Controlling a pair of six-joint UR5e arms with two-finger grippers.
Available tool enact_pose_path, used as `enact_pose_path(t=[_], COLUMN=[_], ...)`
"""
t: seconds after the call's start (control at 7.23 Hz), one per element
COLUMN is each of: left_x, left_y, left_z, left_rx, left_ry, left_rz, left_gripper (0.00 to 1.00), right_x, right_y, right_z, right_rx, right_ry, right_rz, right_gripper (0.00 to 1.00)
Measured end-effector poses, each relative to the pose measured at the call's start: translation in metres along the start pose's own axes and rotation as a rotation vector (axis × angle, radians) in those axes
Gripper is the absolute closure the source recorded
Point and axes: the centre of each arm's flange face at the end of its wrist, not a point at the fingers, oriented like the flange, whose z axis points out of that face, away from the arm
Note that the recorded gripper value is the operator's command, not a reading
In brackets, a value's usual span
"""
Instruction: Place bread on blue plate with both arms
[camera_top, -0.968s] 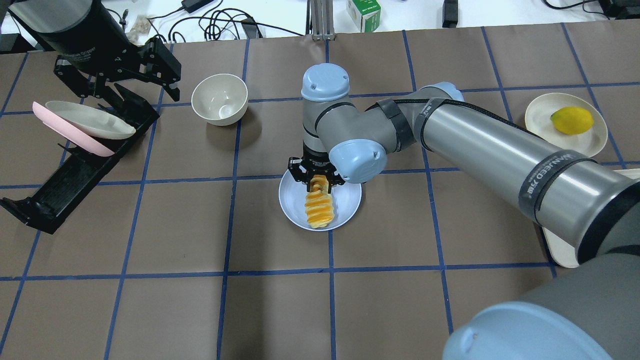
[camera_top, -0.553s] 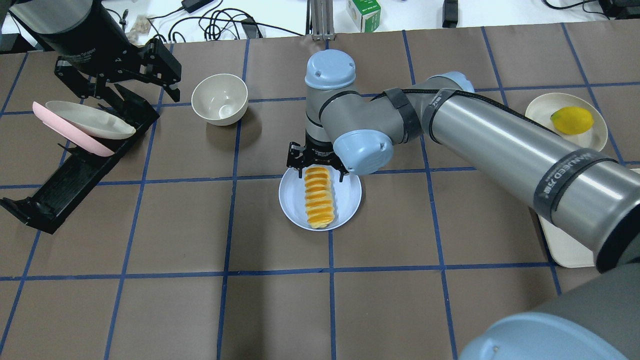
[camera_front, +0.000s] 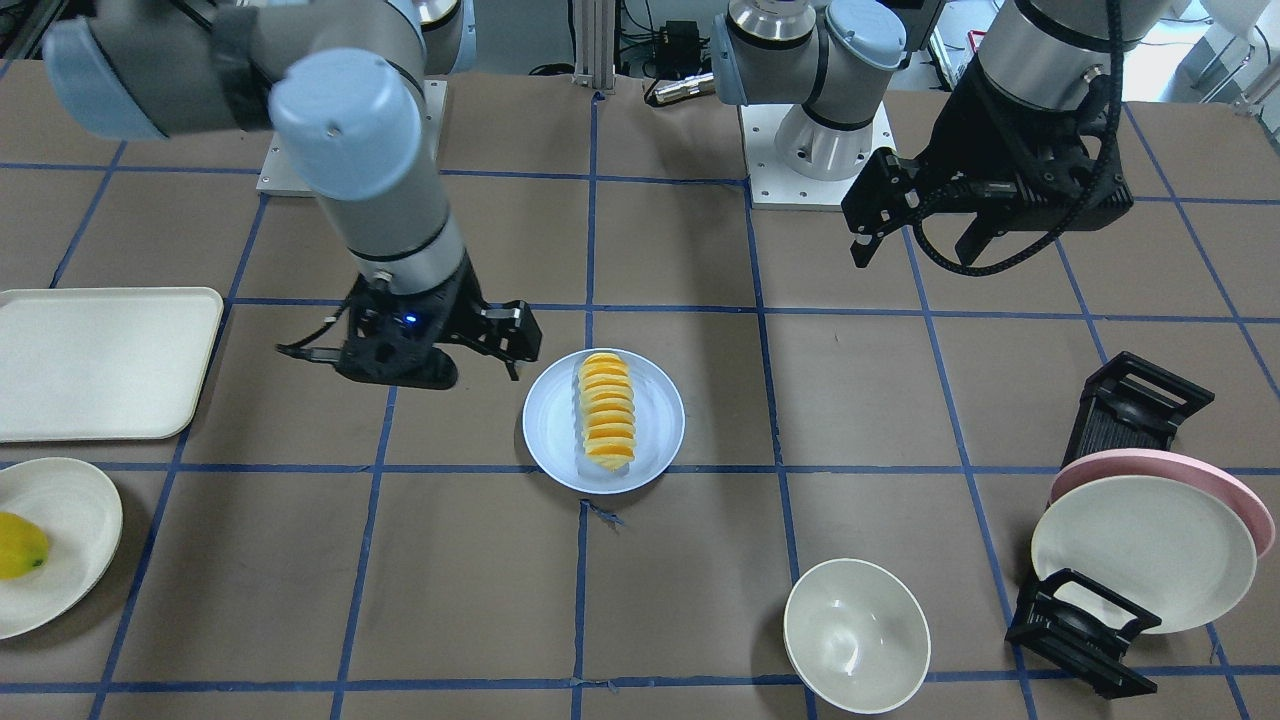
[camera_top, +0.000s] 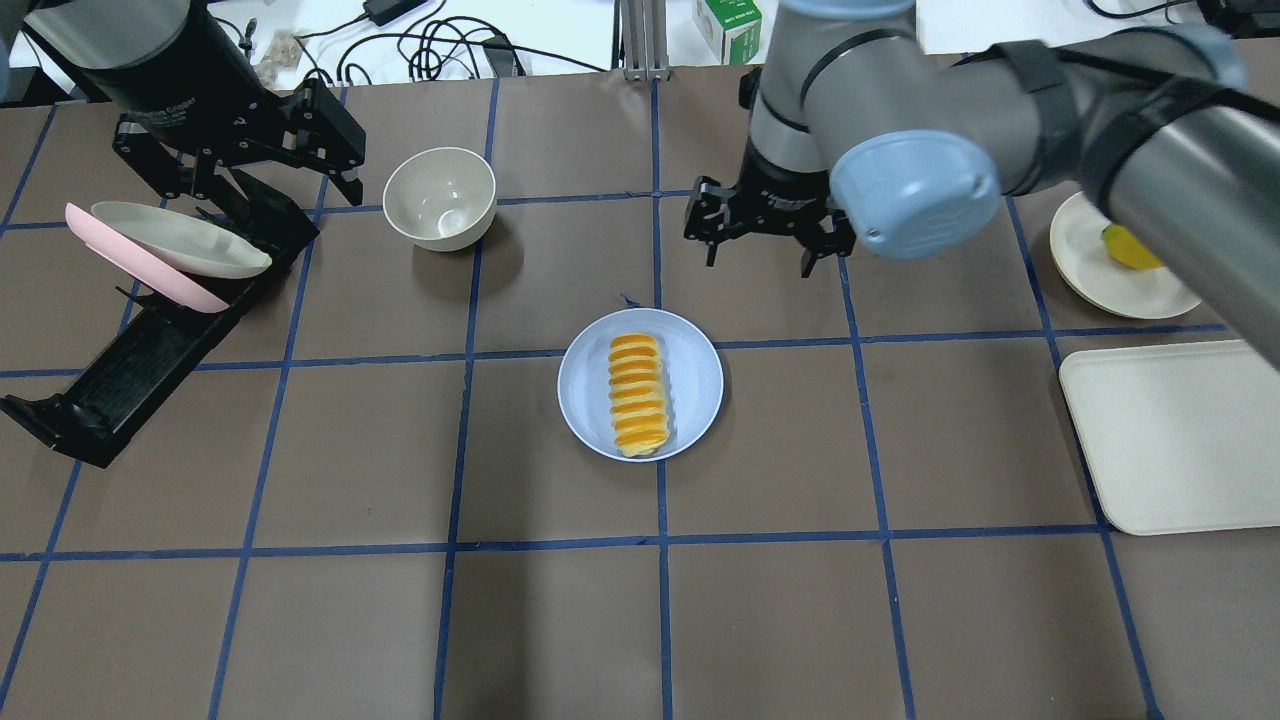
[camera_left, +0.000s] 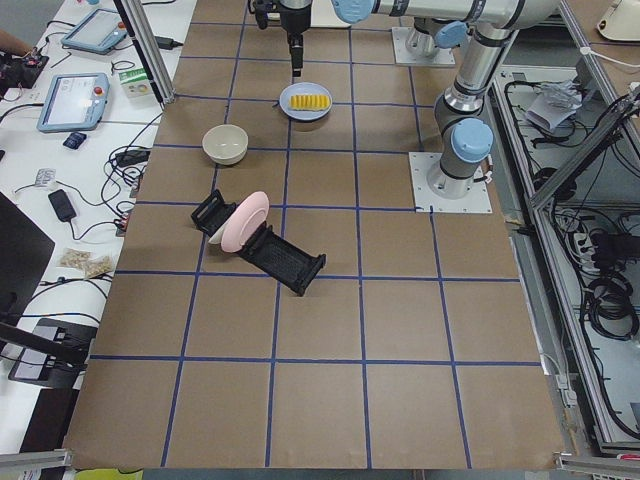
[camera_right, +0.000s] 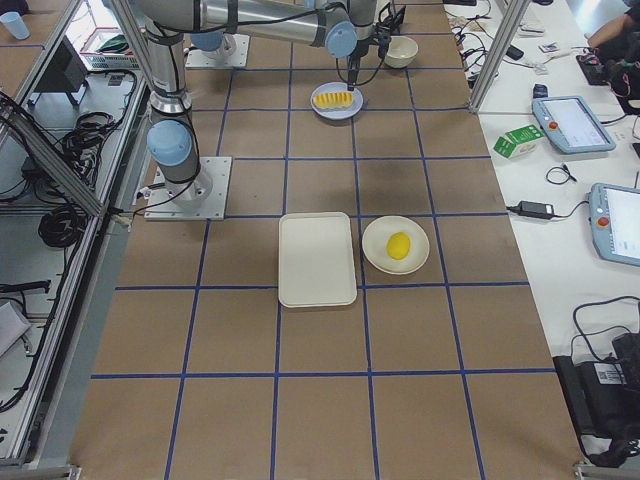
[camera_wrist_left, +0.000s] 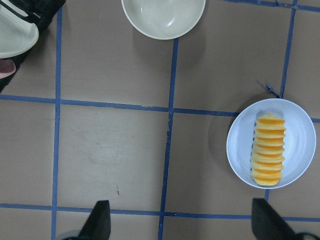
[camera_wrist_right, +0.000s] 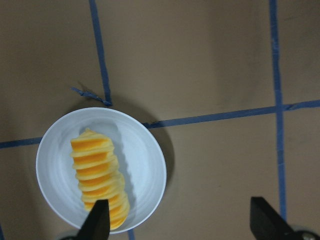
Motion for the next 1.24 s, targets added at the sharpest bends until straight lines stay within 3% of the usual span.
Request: enact_pose_path(t=[0.28, 0.41, 0.55, 1.24], left_x=[0.000, 0.001, 0.000, -0.001], left_y=[0.001, 0.001, 0.001, -0.004], left_z=[0.000, -0.001, -0.001, 0.002], left_rx=[0.000, 0.001, 0.000, 0.010], left_ry=[0.000, 0.000, -0.001, -0.047], left_rz=[0.001, 0.001, 0.001, 0.008], left_gripper=[0.00, 0.00, 0.00, 0.00], right_x=[0.057, 0.079, 0.091, 0.091], right_y=[0.005, 0.009, 0.014, 0.026], right_z=[-0.061, -0.080, -0.092, -0.103], right_rx=[0.007, 0.007, 0.008, 0.007], right_ry=[0.056, 0.107, 0.125, 0.100], right_rz=[0.021, 0.041, 0.055, 0.056], right_gripper=[0.00, 0.00, 0.00, 0.00])
